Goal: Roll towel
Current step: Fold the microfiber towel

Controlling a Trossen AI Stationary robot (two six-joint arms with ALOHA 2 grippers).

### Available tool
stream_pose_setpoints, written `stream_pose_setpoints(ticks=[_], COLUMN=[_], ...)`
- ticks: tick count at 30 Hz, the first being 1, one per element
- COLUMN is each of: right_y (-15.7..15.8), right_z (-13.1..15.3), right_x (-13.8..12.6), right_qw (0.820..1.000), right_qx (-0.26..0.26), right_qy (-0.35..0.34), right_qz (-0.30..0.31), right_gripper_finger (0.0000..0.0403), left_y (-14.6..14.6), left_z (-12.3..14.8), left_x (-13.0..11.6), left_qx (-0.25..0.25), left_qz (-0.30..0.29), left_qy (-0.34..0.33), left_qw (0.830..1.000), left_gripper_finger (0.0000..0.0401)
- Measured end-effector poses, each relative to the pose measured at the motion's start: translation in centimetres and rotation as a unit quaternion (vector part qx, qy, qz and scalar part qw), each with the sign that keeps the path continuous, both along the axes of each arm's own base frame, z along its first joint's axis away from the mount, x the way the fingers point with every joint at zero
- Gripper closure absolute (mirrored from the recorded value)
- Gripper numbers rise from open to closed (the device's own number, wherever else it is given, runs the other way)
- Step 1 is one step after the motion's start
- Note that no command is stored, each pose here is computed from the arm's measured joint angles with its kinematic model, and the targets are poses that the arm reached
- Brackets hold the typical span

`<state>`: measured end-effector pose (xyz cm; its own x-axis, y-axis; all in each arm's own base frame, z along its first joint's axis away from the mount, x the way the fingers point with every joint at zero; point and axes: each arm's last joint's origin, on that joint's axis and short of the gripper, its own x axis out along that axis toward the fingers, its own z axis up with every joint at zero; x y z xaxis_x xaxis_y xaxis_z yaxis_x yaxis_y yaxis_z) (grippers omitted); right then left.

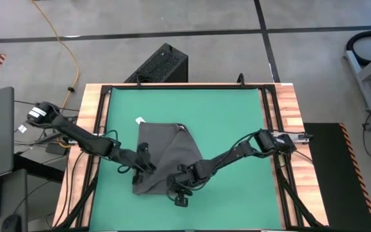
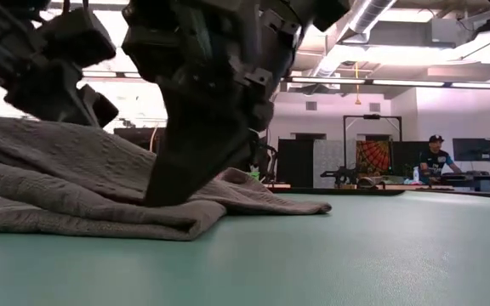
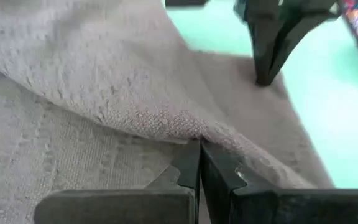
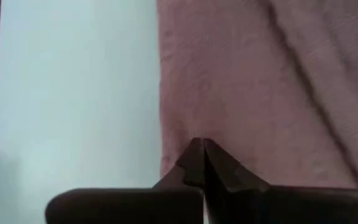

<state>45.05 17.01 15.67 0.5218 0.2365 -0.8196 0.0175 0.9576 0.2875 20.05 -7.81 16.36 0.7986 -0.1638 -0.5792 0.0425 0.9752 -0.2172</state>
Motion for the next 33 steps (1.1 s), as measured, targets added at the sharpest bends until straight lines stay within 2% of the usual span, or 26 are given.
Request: stream_pose_setpoints(ticks=[10, 13, 18, 21, 26, 30, 33], right_y=[0.7, 0.3, -0.4, -0.4, -0.4, -0.4, -0.4], right_z=[-1.0, -1.0, -1.1, -1.1, -1.1, -1.1, -1.1], right_x=[-0.8, -0.7, -0.4, -0.4, -0.4, -0.3, -0.3], right_qw=[1.0, 1.0, 1.0, 1.0, 1.0, 1.0, 1.0], right_qx=[0.001, 0.003, 0.013, 0.014, 0.012, 0.011, 0.011], right_qy=[0.012, 0.012, 0.016, 0.015, 0.012, 0.008, 0.006], right_qz=[0.011, 0.008, -0.006, -0.007, -0.004, -0.006, -0.006], right_gripper_finger=[0.0389, 0.0389, 0.0389, 0.0389, 0.0389, 0.0389, 0.0389], left_y=[0.9, -0.1, -3.6, -5.6, -7.4, -8.2, -8.0], left_z=[4.1, 6.3, 8.5, 7.9, 4.5, 4.4, 3.4], left_x=[-2.5, -2.7, -1.7, -1.2, -0.1, 1.1, 1.7], left_qx=[-0.044, -0.016, 0.07, 0.118, 0.171, 0.165, 0.173], left_qz=[0.02, -0.008, -0.078, -0.125, -0.177, -0.207, -0.241], left_qy=[-0.053, -0.074, -0.053, -0.005, 0.058, 0.014, 0.03], left_qw=[0.997, 0.997, 0.993, 0.985, 0.967, 0.964, 0.954], left_gripper_finger=[0.0401, 0.0401, 0.0401, 0.0401, 0.0401, 0.0401, 0.0401])
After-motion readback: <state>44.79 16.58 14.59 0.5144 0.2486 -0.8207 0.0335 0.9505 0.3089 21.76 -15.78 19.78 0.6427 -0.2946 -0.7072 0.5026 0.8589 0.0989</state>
